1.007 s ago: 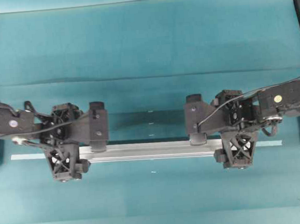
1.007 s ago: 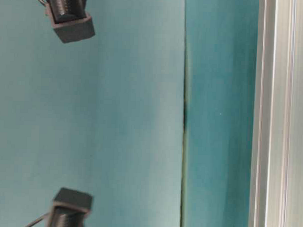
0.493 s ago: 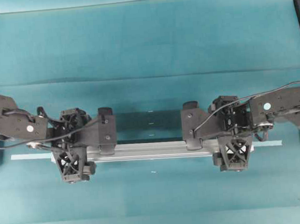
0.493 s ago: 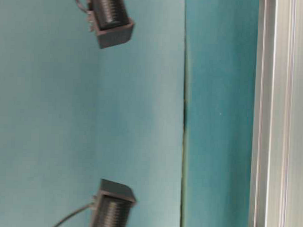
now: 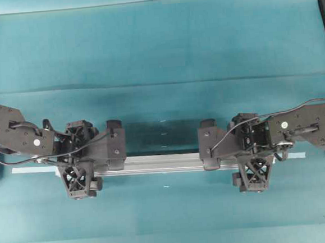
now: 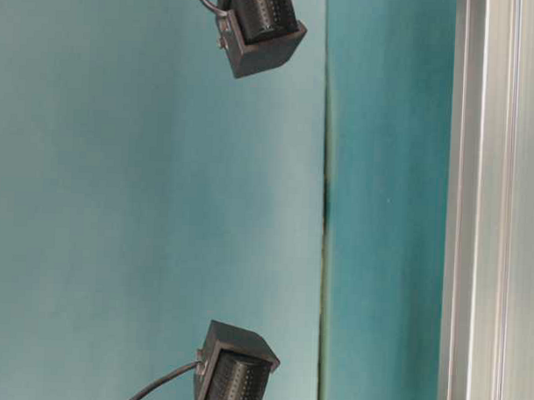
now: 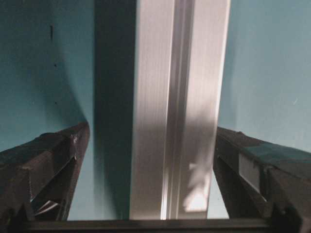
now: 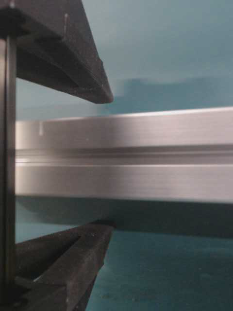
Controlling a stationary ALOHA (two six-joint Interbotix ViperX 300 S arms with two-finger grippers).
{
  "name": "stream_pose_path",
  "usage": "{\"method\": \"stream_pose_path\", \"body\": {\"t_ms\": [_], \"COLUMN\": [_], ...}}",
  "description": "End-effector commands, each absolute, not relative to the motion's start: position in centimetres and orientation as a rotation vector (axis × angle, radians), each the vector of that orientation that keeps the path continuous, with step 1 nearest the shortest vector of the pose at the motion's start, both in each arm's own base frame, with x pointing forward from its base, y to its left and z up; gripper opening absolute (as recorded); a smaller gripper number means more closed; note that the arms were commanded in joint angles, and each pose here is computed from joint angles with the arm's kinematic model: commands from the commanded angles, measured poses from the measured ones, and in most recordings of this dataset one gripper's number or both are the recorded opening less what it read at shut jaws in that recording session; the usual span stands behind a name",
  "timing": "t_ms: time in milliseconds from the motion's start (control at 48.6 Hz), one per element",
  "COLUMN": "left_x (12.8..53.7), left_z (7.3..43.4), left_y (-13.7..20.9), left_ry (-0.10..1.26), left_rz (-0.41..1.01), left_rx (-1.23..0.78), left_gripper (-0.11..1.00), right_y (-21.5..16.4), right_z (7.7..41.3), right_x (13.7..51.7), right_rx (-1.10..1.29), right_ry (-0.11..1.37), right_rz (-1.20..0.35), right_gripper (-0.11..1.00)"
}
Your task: Lift the metal rail with both hands and move it towards you.
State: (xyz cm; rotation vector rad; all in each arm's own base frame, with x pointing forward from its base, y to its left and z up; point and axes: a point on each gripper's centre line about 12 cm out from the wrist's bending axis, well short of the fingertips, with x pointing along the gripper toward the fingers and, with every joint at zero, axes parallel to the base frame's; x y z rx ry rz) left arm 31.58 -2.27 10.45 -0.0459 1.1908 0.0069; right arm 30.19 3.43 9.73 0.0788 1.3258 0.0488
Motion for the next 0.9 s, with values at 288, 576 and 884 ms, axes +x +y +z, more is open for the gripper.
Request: {"method": "stream_pose_path", "body": {"t_ms": [288,576,884], "left_x": [31.82,31.72,31.72], "left_z": [10.75,10.83,10.78], "left_y": [-2.38,-2.66,-2.66], "left_ry": [1.174,1.171,1.173], "left_rz": [0.003,-0.008,-0.006], "left_rx": [-0.043,-0.034,-0.037], "left_gripper": [0.92,0.28,0.28], "right_y": [3.56,3.55,3.54], "right_z": [9.70,9.72,9.62], "right_x": [30.57,30.73,30.63], "right_rx": [0.082,0.081,0.077], "right_ry": [1.309,1.292,1.292], "right_rz": [0.049,0.049,0.052], "right_gripper": [0.97,0.37,0.37]}}
